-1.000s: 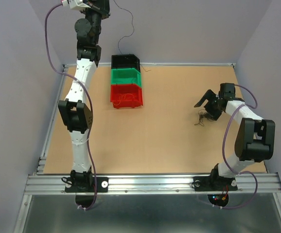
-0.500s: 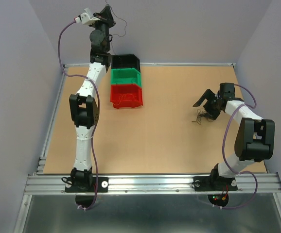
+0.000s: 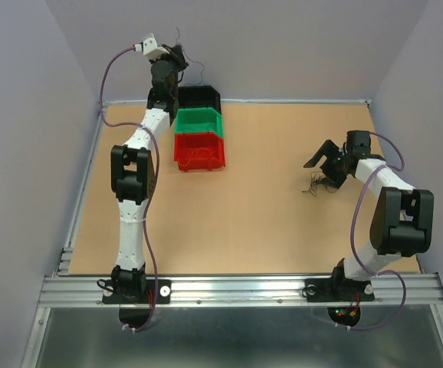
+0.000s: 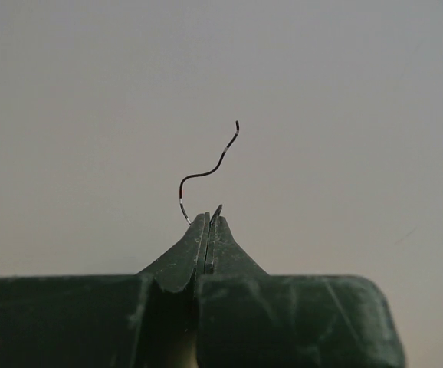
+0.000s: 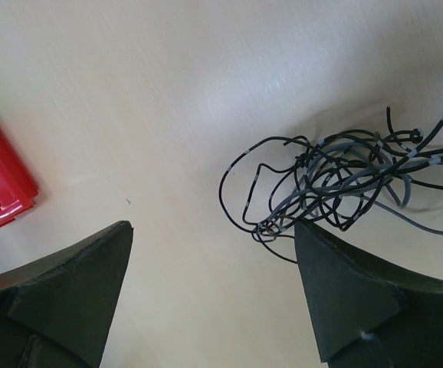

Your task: Untangle the cables

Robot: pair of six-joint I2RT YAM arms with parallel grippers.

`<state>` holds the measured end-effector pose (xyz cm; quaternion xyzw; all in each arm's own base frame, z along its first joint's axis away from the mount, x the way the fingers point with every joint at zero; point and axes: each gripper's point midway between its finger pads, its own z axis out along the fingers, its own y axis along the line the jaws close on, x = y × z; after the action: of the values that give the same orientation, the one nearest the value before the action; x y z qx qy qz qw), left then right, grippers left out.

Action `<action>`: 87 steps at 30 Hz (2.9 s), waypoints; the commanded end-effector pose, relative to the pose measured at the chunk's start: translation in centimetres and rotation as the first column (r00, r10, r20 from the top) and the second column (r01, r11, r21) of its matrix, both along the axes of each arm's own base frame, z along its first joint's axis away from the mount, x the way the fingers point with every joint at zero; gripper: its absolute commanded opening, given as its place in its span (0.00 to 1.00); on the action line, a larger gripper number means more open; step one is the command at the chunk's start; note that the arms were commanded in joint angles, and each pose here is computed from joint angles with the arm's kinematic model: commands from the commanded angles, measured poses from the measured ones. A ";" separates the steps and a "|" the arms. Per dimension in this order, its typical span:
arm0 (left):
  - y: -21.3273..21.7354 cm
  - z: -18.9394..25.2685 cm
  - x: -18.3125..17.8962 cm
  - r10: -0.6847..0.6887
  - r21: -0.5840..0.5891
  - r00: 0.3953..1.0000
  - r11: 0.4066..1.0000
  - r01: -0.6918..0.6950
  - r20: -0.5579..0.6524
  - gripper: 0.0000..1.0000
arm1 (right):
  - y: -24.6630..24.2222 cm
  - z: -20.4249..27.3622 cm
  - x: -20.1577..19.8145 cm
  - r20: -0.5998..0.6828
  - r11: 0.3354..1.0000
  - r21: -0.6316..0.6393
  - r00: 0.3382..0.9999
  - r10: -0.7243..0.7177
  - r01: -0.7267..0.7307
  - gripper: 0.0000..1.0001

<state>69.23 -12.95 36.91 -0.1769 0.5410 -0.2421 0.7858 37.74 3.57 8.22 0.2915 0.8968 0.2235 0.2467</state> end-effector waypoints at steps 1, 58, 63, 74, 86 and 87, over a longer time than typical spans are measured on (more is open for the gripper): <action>-0.5 4.6 -3.7 -0.003 0.039 1.000 0.999 0.002 0.016 0.00 | 0.5 2.3 0.8 0.092 1.000 0.005 0.996 0.020 -0.020 0.91; -4.1 -8.4 -5.1 -0.185 0.105 0.839 0.956 0.274 -0.512 0.00 | 1.3 3.0 -1.4 0.121 0.999 0.033 0.992 0.026 -0.030 0.88; -4.4 -9.0 -2.9 -0.182 0.075 0.855 0.966 0.248 -0.486 0.00 | 1.3 2.9 -1.1 0.119 0.999 0.031 0.993 0.029 -0.032 0.88; -2.8 -16.5 1.5 -0.190 -0.122 0.836 0.981 0.148 -0.514 0.00 | 1.3 3.0 -0.5 0.115 0.999 0.039 0.993 0.028 -0.033 0.88; -1.6 -19.1 1.2 -0.095 -0.028 0.812 0.995 0.096 -0.576 0.04 | 1.5 2.9 -1.3 0.113 0.998 0.044 0.993 0.032 -0.037 0.88; -1.5 -19.6 0.8 -0.077 -0.009 0.796 0.996 0.089 -0.600 0.05 | 1.5 3.0 -1.3 0.116 0.998 0.045 0.993 0.033 -0.038 0.88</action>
<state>70.27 -14.80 11.78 -0.2309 0.7875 -0.2194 0.5276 36.30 4.55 10.37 0.2801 0.8856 0.2531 0.2705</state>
